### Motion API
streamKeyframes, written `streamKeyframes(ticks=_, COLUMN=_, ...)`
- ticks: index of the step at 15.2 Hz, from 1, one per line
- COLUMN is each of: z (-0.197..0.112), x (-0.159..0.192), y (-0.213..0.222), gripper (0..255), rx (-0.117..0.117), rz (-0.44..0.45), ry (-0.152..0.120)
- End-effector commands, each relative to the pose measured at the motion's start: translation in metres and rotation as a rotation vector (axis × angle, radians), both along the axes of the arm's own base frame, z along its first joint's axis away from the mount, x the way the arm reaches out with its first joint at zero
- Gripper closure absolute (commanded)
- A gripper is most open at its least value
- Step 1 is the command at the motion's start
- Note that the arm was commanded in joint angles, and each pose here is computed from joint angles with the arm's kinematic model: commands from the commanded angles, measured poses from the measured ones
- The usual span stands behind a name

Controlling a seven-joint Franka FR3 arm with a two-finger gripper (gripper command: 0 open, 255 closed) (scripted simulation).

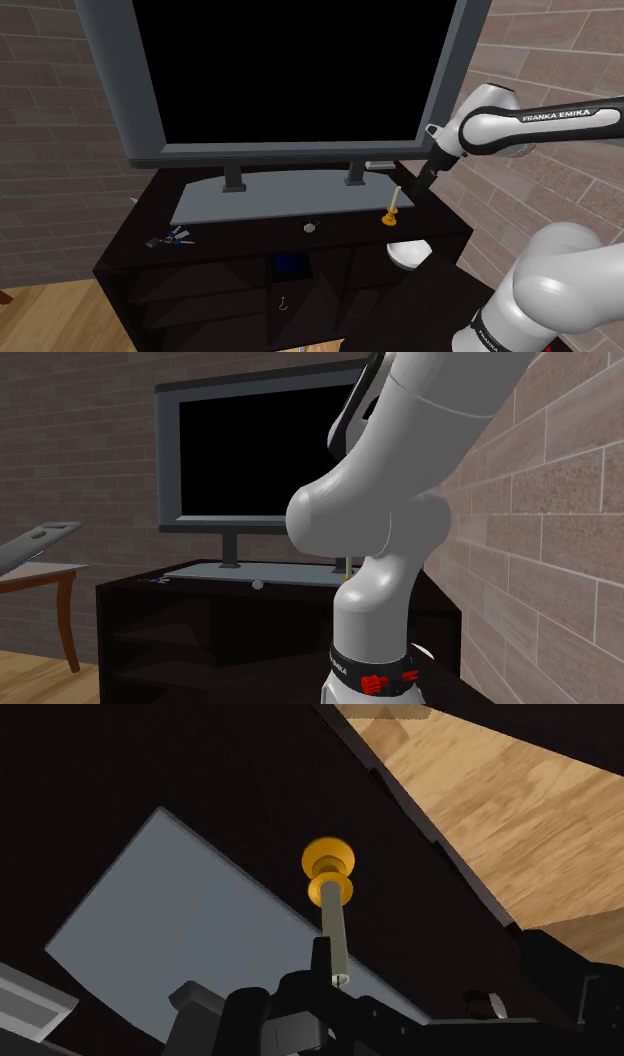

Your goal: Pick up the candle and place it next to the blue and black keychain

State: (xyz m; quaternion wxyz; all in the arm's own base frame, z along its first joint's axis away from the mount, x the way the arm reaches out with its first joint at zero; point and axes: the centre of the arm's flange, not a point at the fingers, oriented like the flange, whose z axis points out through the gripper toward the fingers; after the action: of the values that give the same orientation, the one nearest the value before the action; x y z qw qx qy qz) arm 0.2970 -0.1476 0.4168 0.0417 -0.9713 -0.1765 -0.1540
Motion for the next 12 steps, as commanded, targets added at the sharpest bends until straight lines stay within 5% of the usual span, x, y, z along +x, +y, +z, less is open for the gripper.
streamKeyframes(ticks=1, z=-0.022, x=0.005, y=-0.013, gripper=0, rx=0.002, rz=0.034, ry=-0.045)
streamKeyframes(ticks=5, z=-0.064, x=0.021, y=-0.038, gripper=0, rx=0.011, rz=0.095, ry=-0.118)
streamKeyframes(ticks=12, z=-0.098, x=0.035, y=-0.031, gripper=0, rx=0.011, rz=0.095, ry=-0.118)
